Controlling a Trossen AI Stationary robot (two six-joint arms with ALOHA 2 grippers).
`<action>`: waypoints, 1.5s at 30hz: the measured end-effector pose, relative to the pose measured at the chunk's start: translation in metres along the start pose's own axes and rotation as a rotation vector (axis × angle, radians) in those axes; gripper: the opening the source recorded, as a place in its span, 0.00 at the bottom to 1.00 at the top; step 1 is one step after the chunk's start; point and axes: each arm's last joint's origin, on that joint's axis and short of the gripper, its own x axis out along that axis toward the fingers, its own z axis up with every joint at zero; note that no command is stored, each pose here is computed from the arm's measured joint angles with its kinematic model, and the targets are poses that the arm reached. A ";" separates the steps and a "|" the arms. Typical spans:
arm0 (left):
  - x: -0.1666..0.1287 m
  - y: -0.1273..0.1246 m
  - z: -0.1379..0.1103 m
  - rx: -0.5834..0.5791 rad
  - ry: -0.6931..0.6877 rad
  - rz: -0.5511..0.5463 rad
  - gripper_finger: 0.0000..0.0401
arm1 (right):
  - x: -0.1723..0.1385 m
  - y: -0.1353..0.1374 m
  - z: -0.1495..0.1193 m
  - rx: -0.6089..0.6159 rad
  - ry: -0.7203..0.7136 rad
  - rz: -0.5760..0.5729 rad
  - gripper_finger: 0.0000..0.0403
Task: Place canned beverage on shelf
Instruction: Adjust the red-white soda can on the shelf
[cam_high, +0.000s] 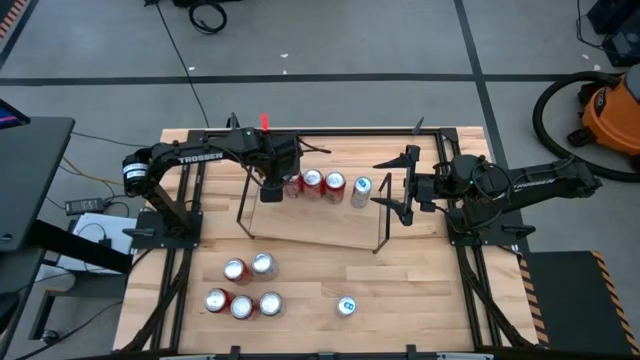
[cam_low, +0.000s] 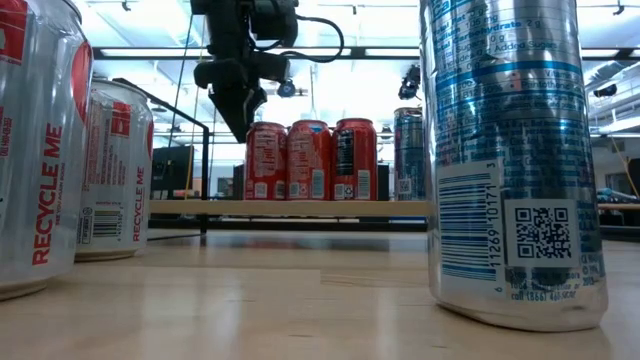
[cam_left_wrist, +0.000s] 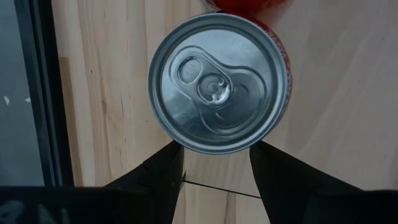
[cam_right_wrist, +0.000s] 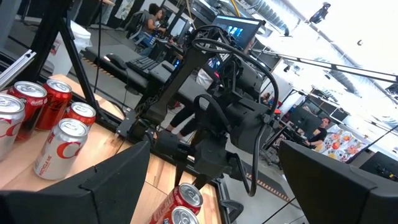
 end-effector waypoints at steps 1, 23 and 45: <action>0.000 0.000 0.000 0.001 0.000 0.000 0.48 | 0.000 0.000 0.000 0.000 0.000 0.000 0.91; 0.000 0.000 0.003 -0.001 -0.032 -0.016 0.48 | 0.000 0.000 0.000 0.000 0.000 0.000 0.91; -0.001 -0.006 0.006 0.036 -0.052 -0.023 0.48 | 0.000 0.000 0.000 0.000 0.000 0.000 0.91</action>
